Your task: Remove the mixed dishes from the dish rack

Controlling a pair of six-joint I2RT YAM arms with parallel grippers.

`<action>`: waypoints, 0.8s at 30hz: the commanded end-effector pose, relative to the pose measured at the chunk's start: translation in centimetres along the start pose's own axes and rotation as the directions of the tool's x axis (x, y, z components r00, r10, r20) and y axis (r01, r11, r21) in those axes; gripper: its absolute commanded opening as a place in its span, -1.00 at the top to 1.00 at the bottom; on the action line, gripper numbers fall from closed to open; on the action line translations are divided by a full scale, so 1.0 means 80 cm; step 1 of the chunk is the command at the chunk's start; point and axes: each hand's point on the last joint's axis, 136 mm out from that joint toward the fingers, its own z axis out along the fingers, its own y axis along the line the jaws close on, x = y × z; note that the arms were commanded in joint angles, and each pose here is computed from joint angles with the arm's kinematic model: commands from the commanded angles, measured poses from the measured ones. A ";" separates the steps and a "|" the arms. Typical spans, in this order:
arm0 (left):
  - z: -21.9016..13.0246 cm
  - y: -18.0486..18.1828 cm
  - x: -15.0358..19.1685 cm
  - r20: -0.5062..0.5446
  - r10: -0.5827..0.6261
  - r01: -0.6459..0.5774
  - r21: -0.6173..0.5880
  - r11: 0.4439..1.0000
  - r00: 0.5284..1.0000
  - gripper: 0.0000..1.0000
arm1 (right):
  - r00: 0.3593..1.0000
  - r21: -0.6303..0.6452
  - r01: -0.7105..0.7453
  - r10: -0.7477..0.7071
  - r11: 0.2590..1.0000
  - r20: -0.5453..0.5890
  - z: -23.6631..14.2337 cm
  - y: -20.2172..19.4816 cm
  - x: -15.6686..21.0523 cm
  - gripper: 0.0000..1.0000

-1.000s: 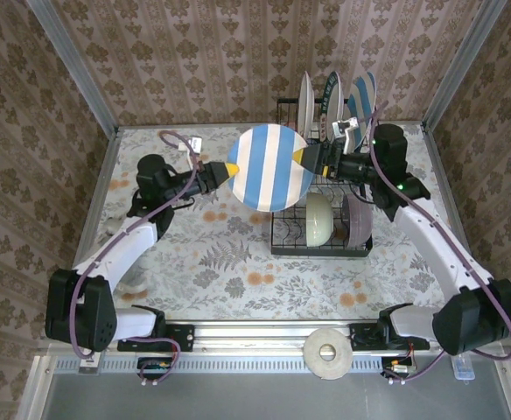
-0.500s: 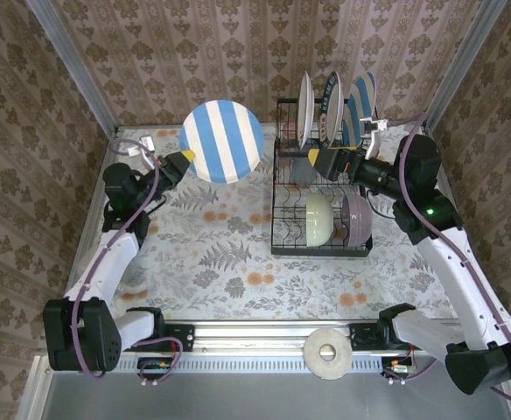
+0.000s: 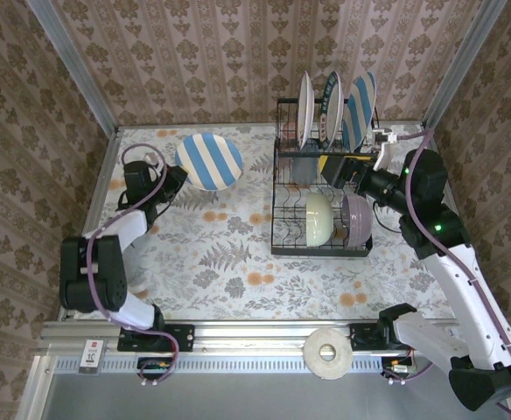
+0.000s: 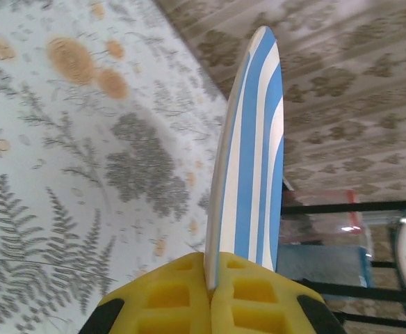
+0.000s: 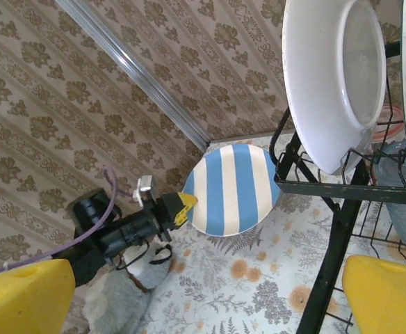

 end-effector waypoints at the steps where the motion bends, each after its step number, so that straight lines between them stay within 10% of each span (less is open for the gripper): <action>1: 0.016 -0.023 -0.035 0.058 0.074 -0.077 0.059 0.995 0.996 1.00 | 0.999 0.011 0.029 -0.029 1.000 -0.028 -0.002 -0.005 0.009 -1.00; 24: 0.097 0.062 -0.079 0.022 0.008 -0.007 -0.050 0.999 1.000 1.00 | 0.982 -0.014 0.023 -0.026 1.000 -0.189 -0.008 -0.011 0.064 -1.00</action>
